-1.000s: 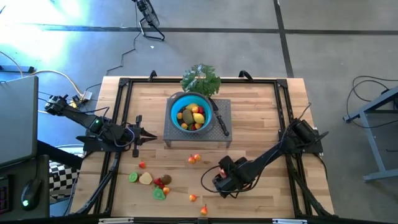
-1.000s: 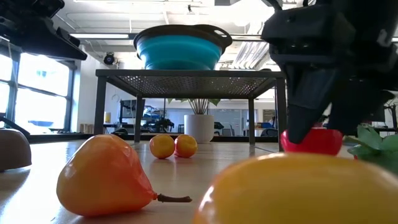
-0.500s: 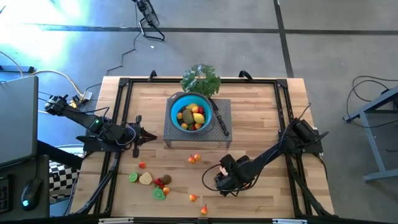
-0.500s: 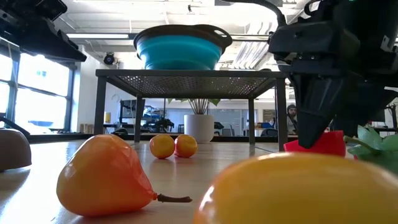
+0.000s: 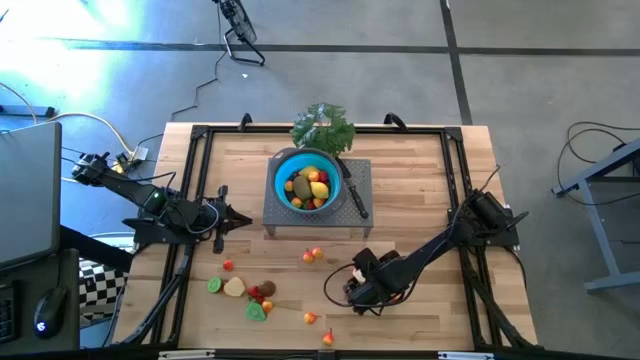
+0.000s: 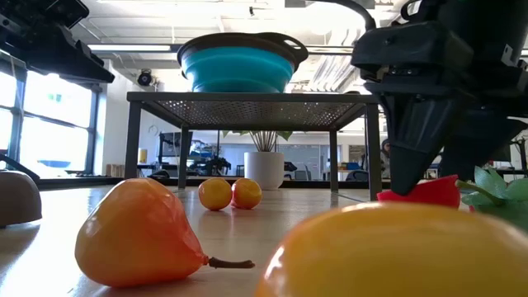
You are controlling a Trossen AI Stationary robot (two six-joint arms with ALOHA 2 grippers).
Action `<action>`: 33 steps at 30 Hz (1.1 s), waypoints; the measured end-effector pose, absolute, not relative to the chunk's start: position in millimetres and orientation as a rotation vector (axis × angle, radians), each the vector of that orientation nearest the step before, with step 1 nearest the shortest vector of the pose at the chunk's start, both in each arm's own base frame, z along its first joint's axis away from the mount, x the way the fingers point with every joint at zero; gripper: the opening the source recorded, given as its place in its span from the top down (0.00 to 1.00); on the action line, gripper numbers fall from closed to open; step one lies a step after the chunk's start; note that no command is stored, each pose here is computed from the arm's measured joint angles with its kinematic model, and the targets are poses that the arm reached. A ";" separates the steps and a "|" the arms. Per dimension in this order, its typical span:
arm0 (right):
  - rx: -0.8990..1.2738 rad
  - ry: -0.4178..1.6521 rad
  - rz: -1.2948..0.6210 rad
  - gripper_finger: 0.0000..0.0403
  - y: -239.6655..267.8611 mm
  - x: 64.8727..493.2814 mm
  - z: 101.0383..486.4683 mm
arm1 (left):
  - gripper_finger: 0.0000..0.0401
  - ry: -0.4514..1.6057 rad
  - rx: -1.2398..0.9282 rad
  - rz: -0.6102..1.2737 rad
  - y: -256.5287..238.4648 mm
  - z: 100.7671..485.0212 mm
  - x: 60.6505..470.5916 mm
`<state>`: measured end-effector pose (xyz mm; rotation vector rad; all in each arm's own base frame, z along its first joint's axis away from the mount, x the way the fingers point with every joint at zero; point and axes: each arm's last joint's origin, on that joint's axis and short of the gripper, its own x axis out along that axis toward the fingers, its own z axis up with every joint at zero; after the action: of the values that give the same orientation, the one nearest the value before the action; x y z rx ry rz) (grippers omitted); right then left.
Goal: Pick & Place Fruit
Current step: Put the apple into the blue strainer bowl on the shelf
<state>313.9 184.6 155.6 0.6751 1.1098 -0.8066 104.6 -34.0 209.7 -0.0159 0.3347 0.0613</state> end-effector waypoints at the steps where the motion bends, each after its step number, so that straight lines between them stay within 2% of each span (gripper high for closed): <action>1: 0.674 1.109 -0.805 0.14 184.5 314.0 155.7 | 0.95 0.336 -0.016 0.061 -34.0 209.6 104.5; 23: 0.612 1.075 -0.788 0.14 181.5 316.7 156.2 | 0.95 0.336 -0.015 0.062 -34.0 209.6 104.5; 33: 0.600 1.089 -0.776 0.14 185.8 324.4 134.6 | 0.95 0.337 -0.015 0.062 -34.0 209.6 104.5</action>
<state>324.4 185.8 134.6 0.6005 1.0890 -0.7756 104.5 -34.0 209.6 -0.0148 0.3365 0.0619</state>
